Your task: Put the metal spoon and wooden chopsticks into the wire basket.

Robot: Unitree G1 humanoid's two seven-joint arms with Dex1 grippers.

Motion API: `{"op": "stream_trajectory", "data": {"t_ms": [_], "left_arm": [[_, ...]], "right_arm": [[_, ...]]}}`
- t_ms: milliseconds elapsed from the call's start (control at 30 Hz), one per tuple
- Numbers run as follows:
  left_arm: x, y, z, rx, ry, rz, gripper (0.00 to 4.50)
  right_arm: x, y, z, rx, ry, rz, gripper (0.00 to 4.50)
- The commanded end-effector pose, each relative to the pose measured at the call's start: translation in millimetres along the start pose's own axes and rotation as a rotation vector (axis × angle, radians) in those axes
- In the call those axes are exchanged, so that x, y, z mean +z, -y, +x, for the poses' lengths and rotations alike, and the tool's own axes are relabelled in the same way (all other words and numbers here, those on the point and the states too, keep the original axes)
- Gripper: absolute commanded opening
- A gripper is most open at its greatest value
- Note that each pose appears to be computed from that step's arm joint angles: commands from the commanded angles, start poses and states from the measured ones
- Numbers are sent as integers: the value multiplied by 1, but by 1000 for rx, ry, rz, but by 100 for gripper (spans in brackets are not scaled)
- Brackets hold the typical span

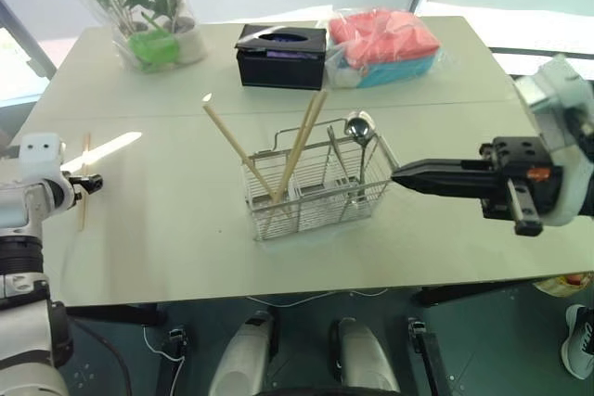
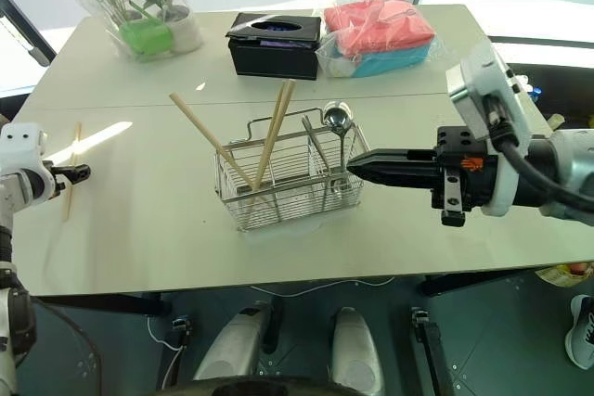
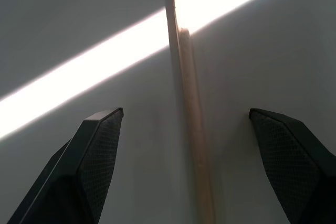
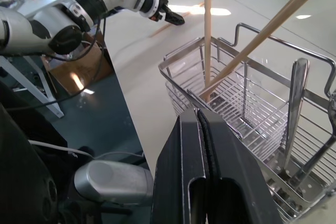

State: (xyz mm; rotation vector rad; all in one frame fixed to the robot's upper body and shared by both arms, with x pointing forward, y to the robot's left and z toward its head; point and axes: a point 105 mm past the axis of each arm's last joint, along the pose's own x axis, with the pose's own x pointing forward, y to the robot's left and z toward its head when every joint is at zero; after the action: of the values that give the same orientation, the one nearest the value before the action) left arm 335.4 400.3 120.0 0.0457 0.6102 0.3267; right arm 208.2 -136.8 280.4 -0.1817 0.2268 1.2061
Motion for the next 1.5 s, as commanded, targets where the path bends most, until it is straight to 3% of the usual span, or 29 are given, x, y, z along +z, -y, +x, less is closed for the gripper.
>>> {"op": "stream_trajectory", "data": {"t_ms": [33,100,200,400,667,800,900,1000,1267,1500], "left_arm": [[-8,-7,-2,25,-36,-31,407],[-11,-7,-2,28,-46,-36,407],[-15,-10,-3,41,-55,-47,325],[-16,-13,-5,52,-53,-66,15],[-6,-18,-6,59,-2,-80,7],[71,9,-36,-179,396,-38,7],[104,26,-68,-386,562,-78,7],[136,35,-120,-643,765,-105,7],[144,64,-205,-1180,893,-84,7],[134,123,-234,-1451,876,-104,7]], "right_arm": [[8,-1,-5,-13,7,-58,0],[8,1,-5,-17,1,-62,0],[7,2,-6,-20,-3,-64,0],[8,4,-7,-23,-1,-68,0],[7,6,-6,-29,8,-64,0],[3,11,-6,-42,13,-43,0],[0,15,-8,-54,18,-27,0],[-4,19,-10,-68,20,-11,0],[-14,27,-12,-95,25,11,0],[-18,31,-10,-94,35,18,0]]}}
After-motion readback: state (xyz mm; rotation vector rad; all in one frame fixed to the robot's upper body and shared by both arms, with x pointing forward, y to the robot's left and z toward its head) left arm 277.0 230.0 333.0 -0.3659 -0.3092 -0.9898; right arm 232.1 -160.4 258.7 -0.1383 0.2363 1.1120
